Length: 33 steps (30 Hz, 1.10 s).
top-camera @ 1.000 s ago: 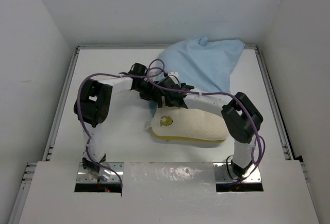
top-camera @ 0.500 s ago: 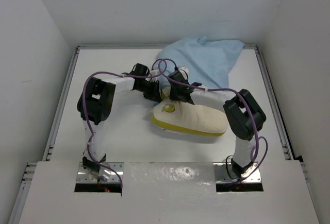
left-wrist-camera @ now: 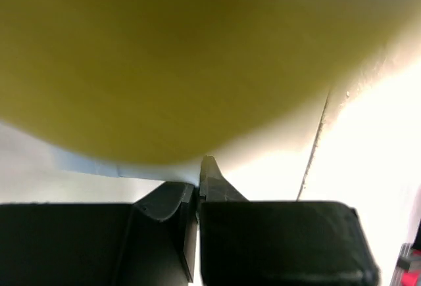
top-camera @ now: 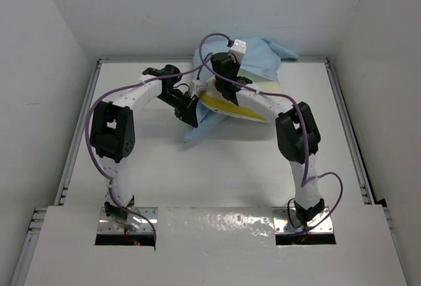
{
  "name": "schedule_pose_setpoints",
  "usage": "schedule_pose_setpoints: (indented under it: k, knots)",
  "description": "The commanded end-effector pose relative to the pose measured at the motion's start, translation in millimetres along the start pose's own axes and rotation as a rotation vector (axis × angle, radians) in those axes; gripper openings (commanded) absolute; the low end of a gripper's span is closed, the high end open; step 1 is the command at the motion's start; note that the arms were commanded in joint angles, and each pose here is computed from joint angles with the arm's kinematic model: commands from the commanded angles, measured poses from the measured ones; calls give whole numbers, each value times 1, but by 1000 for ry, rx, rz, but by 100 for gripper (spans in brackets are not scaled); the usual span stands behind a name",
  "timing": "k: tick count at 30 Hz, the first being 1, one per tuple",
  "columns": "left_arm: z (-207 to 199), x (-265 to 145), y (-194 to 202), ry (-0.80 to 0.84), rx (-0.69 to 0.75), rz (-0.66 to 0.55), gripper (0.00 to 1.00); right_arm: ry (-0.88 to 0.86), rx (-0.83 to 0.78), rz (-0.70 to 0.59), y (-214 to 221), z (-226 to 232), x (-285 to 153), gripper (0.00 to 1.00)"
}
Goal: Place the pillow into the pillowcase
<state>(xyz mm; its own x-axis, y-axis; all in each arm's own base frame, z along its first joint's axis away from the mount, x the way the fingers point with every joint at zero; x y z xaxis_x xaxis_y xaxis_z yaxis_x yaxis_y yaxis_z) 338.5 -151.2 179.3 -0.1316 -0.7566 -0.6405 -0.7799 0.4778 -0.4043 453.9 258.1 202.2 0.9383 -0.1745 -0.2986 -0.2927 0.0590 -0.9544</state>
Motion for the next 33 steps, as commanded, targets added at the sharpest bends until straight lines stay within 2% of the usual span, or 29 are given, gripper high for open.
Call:
schedule_pose_setpoints:
  k: [1,4,7,8,9,10,12,13,14,15,16,17,18,19,21,22,23,24,25,26,27,28,29,30,31,32,33]
  knots:
    - [-58,-5,27,206,58,94,0,120,241,-316,-79,5,4,0]
    - [-62,-9,26,232,63,67,0,105,169,-269,-67,24,22,0]
    - [-63,-29,21,253,61,-26,0,112,-1,-137,-11,30,28,0]
    - [-55,-42,21,242,40,-72,0,82,-58,-85,21,28,27,0]
    - [-54,-52,22,222,38,-97,0,33,-54,-63,26,27,23,7]
    - [-45,-63,26,173,22,-113,0,-80,-84,6,46,26,19,35]
    - [-38,-72,36,142,-10,-124,0,-227,-114,45,46,25,10,63]
    - [-34,-74,40,138,-30,-130,0,-304,-134,44,31,24,-1,72]
    - [-27,-75,47,133,-70,-129,0,-422,-208,43,22,27,-11,86]
    - [-24,-74,50,134,-90,-123,0,-458,-260,88,18,23,-19,94]
    - [-20,-70,54,131,-113,-106,0,-565,-298,57,-12,23,-36,99]
    - [-18,-69,56,130,-119,-99,0,-605,-332,56,-25,20,-46,99]
    - [-16,-67,58,129,-127,-92,0,-636,-382,118,-30,12,-59,99]
    - [-10,-66,58,103,-117,-93,0,-686,-376,80,-64,5,-82,99]
    - [0,-62,68,46,-181,-68,0,-782,-428,131,-76,-12,-111,99]
    - [7,-61,69,18,-182,-82,0,-816,-413,89,-97,-27,-136,99]
    - [10,-59,75,6,-214,-71,0,-830,-412,93,-97,-38,-147,99]
    - [14,-60,78,-23,-226,-63,0,-819,-425,160,-71,-52,-151,92]
    - [16,-61,79,-33,-225,-59,0,-800,-396,114,-81,-74,-170,62]
    - [17,-62,79,-45,-228,-56,0,-717,-324,157,-71,-93,-168,1]
    - [17,-63,79,-56,-225,-53,0,-629,-275,150,-64,-110,-164,0]
    - [17,-66,78,-78,-213,-54,0,-529,-192,224,-34,-148,-159,0]
    - [16,-67,77,-91,-208,-53,0,-478,-143,256,-19,-166,-154,0]
    - [17,-69,76,-108,-205,-52,0,-442,-109,308,11,-184,-148,15]
    - [17,-70,76,-116,-203,-51,0,-443,-110,318,20,-186,-150,31]
    - [16,-71,75,-125,-203,-54,0,-331,-55,328,25,-220,-134,41]
    - [16,-72,74,-130,-205,-53,0,-300,-53,360,41,-230,-127,62]
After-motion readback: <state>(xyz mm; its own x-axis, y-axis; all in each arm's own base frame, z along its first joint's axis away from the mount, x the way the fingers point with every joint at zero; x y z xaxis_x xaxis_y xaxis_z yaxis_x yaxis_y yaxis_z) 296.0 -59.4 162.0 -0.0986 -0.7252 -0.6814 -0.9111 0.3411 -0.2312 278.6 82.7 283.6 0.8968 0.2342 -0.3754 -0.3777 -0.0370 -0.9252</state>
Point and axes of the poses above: each gripper's point midway between its finger pads, its own x axis out along the fingers, its own z axis along the line the jaws close on, y = z × x, the point moved 10 cm from there along -x, back along the fingers, and after that the axes turned 12 degrees about -x, right-handed, at the moved point
